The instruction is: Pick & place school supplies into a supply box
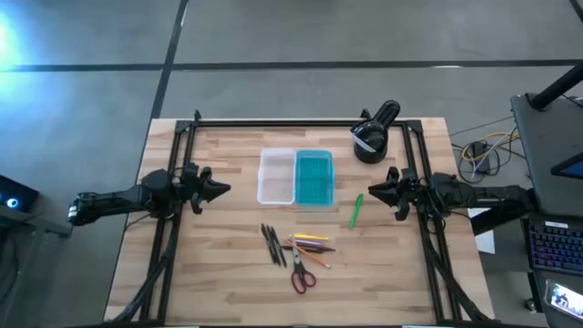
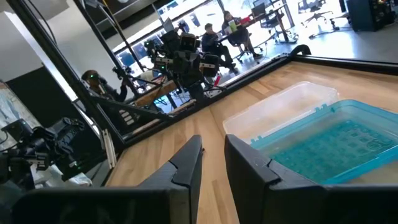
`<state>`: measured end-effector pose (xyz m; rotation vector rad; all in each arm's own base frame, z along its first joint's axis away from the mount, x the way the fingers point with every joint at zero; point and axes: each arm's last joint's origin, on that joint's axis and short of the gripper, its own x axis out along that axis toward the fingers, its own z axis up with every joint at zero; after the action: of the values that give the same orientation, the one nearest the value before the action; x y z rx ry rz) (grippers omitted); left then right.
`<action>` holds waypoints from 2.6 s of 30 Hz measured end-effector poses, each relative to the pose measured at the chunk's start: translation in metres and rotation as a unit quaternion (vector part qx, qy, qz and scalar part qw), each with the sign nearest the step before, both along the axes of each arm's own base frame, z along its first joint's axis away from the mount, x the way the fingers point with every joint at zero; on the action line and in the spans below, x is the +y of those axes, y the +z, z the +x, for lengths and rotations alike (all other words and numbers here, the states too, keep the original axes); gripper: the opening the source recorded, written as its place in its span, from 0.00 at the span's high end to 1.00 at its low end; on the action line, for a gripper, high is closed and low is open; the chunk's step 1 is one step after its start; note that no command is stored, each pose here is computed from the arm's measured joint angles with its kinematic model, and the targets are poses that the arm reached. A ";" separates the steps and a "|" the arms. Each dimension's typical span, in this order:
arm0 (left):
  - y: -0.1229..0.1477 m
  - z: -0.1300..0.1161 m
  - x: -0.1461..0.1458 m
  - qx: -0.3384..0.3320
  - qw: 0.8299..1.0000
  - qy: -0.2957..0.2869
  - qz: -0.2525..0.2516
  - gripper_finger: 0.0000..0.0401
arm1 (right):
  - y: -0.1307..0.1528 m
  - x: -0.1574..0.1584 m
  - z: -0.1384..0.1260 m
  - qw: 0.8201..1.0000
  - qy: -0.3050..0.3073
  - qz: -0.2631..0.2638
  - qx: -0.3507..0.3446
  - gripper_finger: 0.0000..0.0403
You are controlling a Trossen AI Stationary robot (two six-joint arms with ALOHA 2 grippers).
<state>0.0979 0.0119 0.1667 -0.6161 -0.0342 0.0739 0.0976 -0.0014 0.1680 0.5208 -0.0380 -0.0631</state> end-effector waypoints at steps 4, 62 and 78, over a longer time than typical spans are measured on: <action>0.000 0.000 0.000 0.000 1.000 0.000 0.000 1.00 | 0.000 0.000 0.000 1.000 0.000 0.000 0.000 0.84; 0.004 -0.002 0.009 -0.072 0.964 0.155 -0.205 1.00 | 0.043 -0.002 0.063 0.744 -0.311 0.443 0.393 0.73; 0.001 -0.002 0.009 -0.062 0.960 0.155 -0.227 1.00 | -0.005 0.003 0.135 0.639 -0.330 0.426 0.549 0.36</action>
<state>0.0964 0.0213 0.1681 -1.0711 -0.2409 0.3538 0.2322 0.0020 0.1626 1.3327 1.0767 -1.1760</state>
